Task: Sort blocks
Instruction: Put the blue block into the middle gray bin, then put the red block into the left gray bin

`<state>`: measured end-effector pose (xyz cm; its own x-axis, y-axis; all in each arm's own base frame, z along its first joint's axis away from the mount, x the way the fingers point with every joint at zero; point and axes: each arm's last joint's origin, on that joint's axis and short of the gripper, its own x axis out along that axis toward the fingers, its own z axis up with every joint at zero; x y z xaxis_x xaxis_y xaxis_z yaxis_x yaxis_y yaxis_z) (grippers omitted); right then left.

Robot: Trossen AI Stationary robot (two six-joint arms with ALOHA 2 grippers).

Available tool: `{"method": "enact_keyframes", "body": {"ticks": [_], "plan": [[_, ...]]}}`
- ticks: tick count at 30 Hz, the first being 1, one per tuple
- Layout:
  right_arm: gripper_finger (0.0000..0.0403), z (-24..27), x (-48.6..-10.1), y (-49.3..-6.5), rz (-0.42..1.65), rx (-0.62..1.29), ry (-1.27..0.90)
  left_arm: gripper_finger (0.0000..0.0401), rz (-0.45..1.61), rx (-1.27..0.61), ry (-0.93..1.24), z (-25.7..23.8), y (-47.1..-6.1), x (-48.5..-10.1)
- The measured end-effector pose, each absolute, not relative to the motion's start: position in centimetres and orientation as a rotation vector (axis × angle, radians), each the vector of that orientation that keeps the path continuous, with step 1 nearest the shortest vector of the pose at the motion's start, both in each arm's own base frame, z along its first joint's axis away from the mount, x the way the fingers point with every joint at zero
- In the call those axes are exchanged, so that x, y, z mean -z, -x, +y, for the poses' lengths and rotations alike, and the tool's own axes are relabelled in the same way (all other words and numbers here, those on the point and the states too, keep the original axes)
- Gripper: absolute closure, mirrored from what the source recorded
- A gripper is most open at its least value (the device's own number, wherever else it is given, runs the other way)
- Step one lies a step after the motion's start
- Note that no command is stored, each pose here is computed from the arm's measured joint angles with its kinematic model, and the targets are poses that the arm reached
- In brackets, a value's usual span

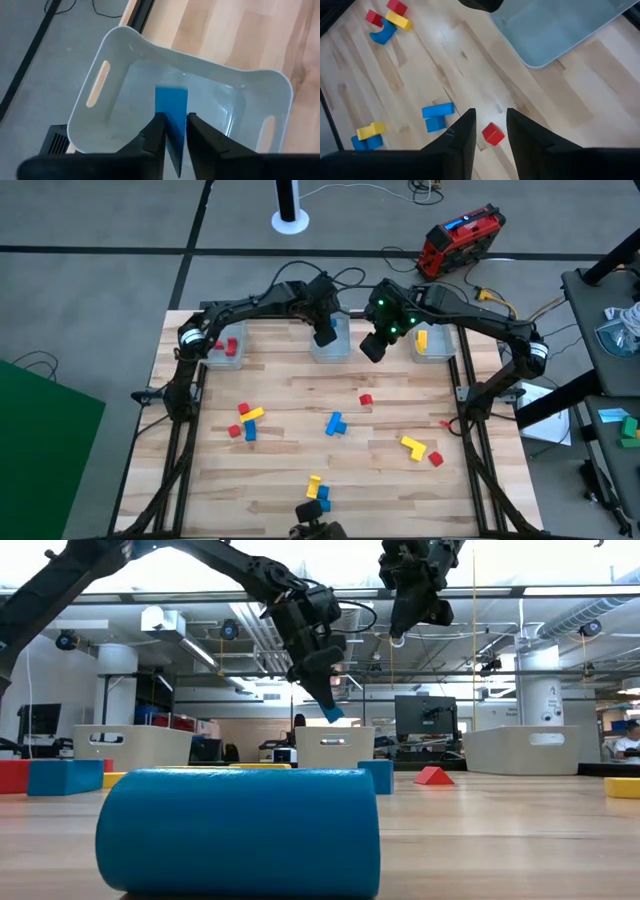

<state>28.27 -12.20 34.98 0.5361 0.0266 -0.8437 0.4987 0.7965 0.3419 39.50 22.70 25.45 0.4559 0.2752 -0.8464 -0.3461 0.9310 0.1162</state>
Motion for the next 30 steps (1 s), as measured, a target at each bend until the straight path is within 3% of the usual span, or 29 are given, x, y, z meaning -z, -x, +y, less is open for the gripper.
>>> {"method": "enact_keyframes", "body": {"ticks": [12, 30], "plan": [[0.0250, -12.2, -35.0, -28.3, 0.977, 0.303, -0.607, 0.0247, 1.025, -0.326, 0.159, 22.0, -39.0, -26.2], [0.0261, -11.5, -34.4, -27.3, 1.104, 0.361, -0.718, 0.0246, 1.022, -0.229, 0.185, 16.3, -33.8, -34.1]]}}
